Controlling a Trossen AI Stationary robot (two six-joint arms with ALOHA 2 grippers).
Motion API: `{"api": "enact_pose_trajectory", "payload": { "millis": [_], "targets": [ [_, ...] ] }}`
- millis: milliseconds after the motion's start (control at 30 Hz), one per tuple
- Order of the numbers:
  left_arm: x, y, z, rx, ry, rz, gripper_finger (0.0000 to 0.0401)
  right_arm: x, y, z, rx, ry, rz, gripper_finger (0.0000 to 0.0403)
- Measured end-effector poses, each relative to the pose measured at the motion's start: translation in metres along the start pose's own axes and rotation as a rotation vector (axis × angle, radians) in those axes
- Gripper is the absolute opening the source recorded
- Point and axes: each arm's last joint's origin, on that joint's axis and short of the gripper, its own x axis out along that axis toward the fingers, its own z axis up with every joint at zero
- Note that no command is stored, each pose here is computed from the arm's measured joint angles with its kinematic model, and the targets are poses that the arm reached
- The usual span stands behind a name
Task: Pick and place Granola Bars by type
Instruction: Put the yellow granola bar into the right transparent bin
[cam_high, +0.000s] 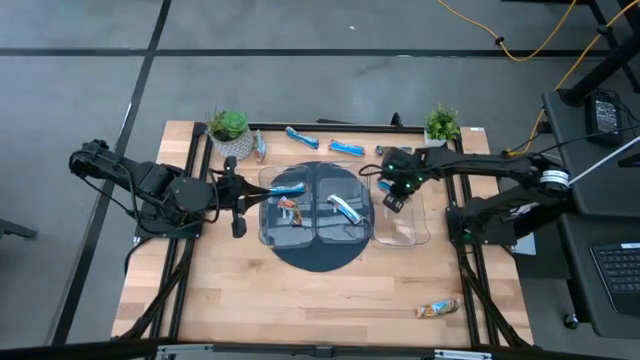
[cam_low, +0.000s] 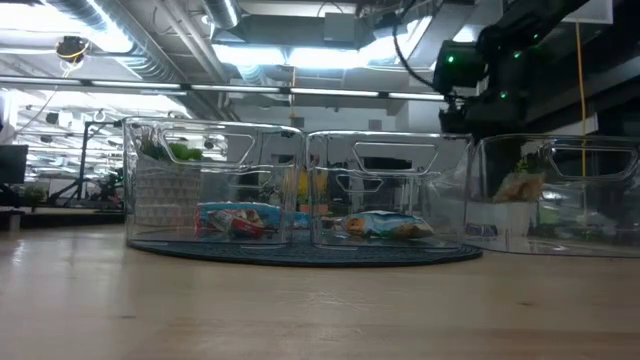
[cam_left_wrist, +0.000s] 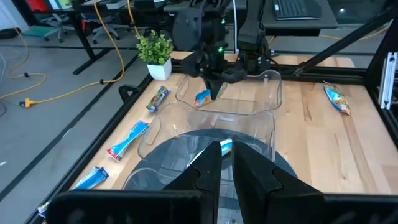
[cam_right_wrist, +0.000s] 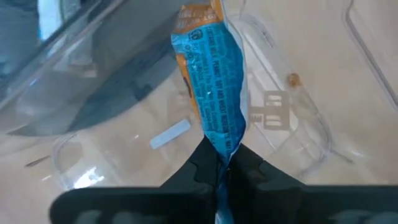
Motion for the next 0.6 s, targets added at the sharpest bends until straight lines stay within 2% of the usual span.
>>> {"api": "enact_pose_trajectory", "payload": {
  "millis": [300,600],
  "targets": [
    [0.000,0.001,-0.003,0.018,0.024,0.005,0.0031,0.019,-0.010,0.006,0.000,0.073,-0.024,0.0030],
    [0.001,0.000,-0.003,0.022,0.025,0.011,0.0031,0.022,-0.011,0.007,-0.012,0.089,-0.027,0.0034]
  ]
}}
